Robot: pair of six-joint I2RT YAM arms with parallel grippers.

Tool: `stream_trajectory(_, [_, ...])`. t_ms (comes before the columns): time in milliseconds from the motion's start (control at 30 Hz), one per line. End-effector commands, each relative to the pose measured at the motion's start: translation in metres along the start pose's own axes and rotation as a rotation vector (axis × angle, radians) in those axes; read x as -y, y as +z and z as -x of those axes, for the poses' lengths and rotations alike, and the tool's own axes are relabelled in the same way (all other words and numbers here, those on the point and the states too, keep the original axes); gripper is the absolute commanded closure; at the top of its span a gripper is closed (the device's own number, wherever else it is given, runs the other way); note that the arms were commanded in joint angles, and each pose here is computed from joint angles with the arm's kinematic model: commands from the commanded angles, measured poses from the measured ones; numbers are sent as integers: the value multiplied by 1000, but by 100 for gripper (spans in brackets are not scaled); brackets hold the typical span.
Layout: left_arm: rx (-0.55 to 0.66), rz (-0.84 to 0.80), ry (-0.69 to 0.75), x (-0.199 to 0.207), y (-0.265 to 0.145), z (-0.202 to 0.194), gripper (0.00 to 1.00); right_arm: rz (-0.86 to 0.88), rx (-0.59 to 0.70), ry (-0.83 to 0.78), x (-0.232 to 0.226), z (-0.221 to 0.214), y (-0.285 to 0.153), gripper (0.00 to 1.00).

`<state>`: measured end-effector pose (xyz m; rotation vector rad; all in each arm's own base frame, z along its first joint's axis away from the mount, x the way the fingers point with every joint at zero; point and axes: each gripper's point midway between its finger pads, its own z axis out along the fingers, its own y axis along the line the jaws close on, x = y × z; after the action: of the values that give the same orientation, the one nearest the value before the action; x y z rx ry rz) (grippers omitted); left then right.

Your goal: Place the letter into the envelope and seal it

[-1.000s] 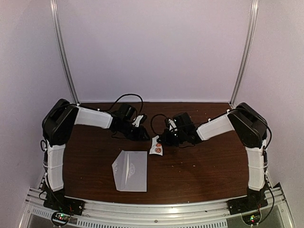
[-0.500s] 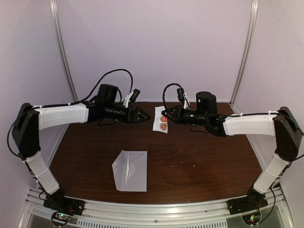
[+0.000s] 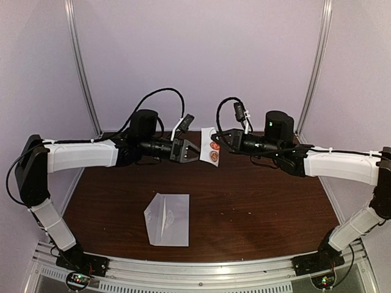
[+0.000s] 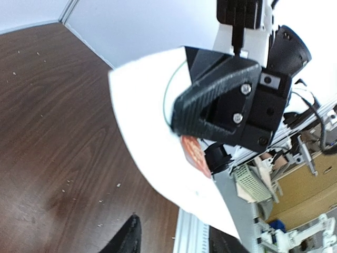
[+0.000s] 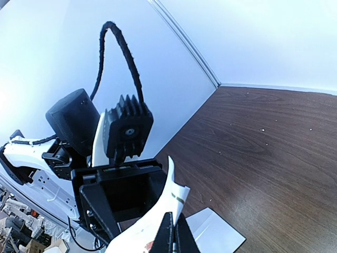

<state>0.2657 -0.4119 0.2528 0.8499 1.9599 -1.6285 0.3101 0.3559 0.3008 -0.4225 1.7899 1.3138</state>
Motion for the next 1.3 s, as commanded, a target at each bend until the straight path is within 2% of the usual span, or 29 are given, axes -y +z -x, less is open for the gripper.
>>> stream_trajectory(0, [75, -61, 69, 27, -9, 20, 61, -5, -12, -31, -5, -4, -5, 100])
stream_trajectory(67, [96, -30, 78, 25, -12, 21, 60, -4, -8, -31, -6, -3, -6, 100])
stream_trajectory(400, [279, 68, 116, 36, -49, 42, 41, 12, -9, -43, -13, -4, -9, 100])
stream_trajectory(600, [219, 52, 58, 27, -35, 37, 35, 56, -20, -65, -25, -6, -6, 100])
stream_trajectory(767, [163, 44, 42, 20, -21, 31, 34, 89, -33, -85, -37, -8, -3, 100])
stream_trajectory(833, [146, 22, 39, 22, -16, 29, 39, 90, -36, -86, -38, -9, -2, 100])
stream_trajectory(1033, [122, -9, 40, 24, -10, 22, 76, 87, -40, -86, -37, -11, -1, 100])
stream_trajectory(1133, [121, -33, 50, 28, -9, 21, 87, 83, -41, -84, -36, -12, 0, 100])
stream_trajectory(1200, [120, -53, 61, 32, -9, 20, 100, 78, -39, -84, -35, -11, 0, 100])
stream_trajectory(1267, [118, -51, 83, 33, -9, 20, 100, 69, -32, -83, -35, -10, -2, 87])
